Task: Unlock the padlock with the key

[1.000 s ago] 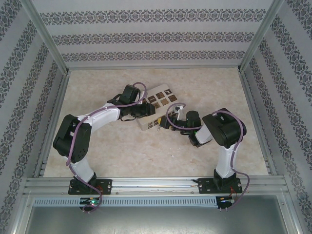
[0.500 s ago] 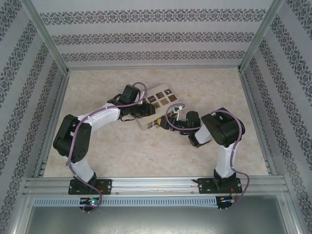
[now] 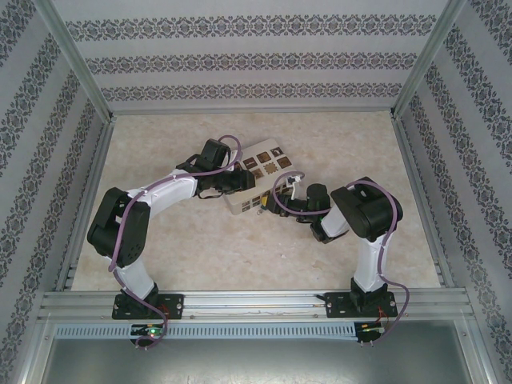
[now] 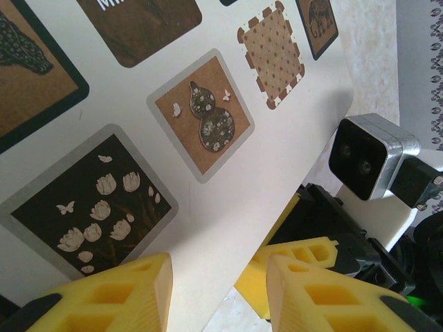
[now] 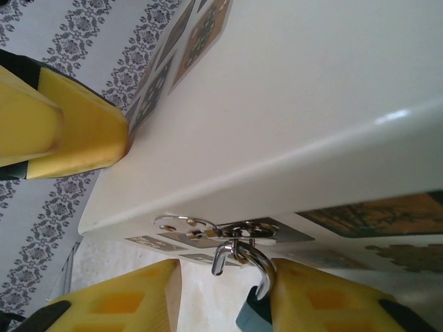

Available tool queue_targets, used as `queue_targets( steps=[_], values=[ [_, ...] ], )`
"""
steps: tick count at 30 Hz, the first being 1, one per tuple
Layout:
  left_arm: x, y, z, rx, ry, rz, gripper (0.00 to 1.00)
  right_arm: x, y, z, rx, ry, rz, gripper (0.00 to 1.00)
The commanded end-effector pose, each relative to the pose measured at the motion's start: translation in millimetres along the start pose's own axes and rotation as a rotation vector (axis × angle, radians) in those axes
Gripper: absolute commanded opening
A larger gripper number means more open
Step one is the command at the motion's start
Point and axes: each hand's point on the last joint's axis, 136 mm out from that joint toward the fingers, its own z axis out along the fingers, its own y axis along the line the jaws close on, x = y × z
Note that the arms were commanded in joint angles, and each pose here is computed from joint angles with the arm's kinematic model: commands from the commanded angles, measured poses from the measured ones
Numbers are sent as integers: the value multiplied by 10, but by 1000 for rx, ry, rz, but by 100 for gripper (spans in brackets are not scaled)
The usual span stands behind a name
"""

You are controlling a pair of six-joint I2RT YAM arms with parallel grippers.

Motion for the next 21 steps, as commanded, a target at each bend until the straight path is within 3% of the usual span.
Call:
queue_targets(
  steps=[1, 21],
  values=[
    [249, 166, 127, -45, 97, -32, 40, -77, 240, 11, -91, -12, -69, 33],
    [287, 198, 127, -50, 103, -38, 40, -117, 245, -34, -65, -33, -61, 3]
  ],
)
